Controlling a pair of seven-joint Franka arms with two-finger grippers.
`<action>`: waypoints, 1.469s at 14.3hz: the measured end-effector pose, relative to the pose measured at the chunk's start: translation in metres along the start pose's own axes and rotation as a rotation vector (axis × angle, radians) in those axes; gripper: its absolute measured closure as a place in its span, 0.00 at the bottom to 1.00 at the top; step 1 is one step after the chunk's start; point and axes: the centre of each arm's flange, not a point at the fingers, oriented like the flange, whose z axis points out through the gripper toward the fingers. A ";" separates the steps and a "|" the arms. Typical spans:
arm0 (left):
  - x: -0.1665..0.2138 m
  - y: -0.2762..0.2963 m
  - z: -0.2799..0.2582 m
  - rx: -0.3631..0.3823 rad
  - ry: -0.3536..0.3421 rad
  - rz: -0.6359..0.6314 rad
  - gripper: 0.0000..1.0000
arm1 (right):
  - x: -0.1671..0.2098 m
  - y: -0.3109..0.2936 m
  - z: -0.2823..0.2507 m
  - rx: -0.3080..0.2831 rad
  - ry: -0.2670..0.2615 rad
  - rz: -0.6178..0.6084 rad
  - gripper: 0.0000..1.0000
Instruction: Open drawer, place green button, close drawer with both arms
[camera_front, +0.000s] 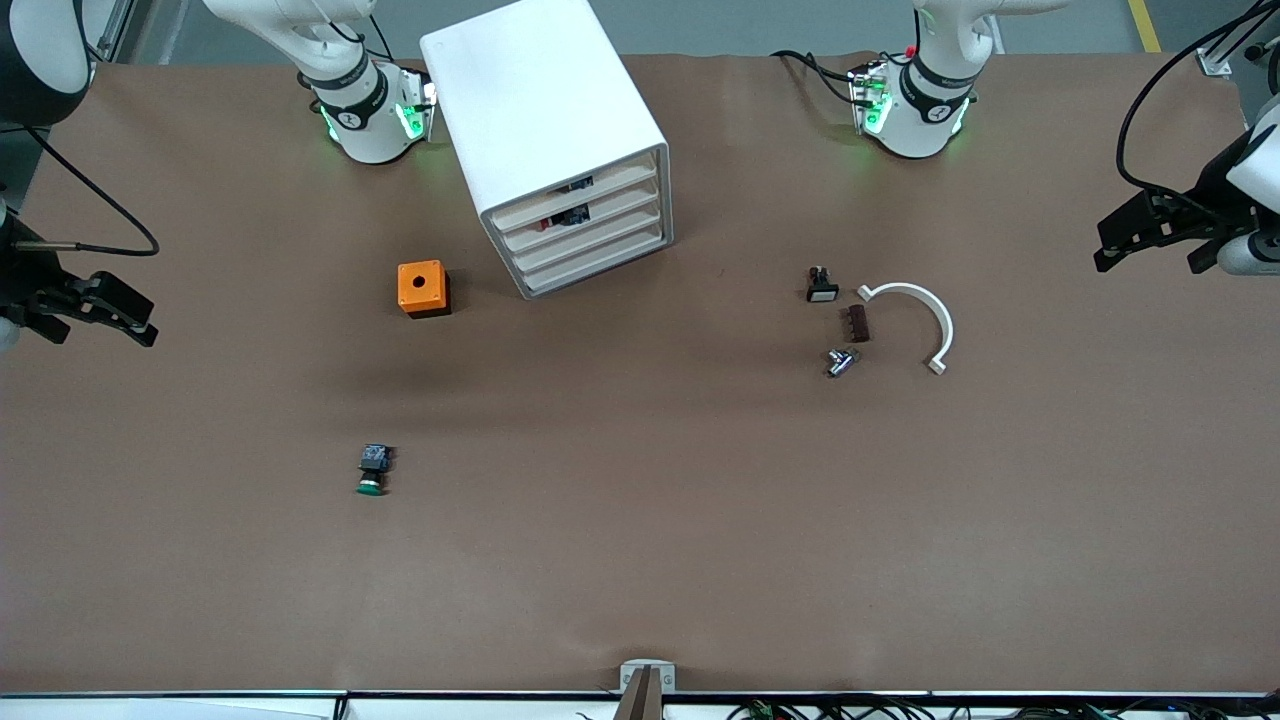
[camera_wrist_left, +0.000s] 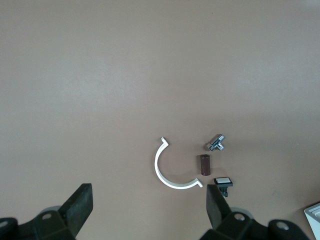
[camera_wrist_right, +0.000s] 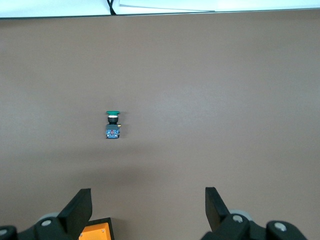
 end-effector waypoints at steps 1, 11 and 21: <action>0.000 0.000 0.000 0.000 0.000 0.000 0.00 | 0.000 0.000 0.000 0.000 0.000 0.000 0.00; 0.027 -0.004 0.072 0.005 -0.129 -0.128 0.00 | 0.002 0.000 0.000 0.000 0.012 0.000 0.00; 0.044 0.164 0.197 0.120 -0.291 -0.444 0.00 | 0.027 -0.073 0.142 0.055 -0.145 -0.083 0.00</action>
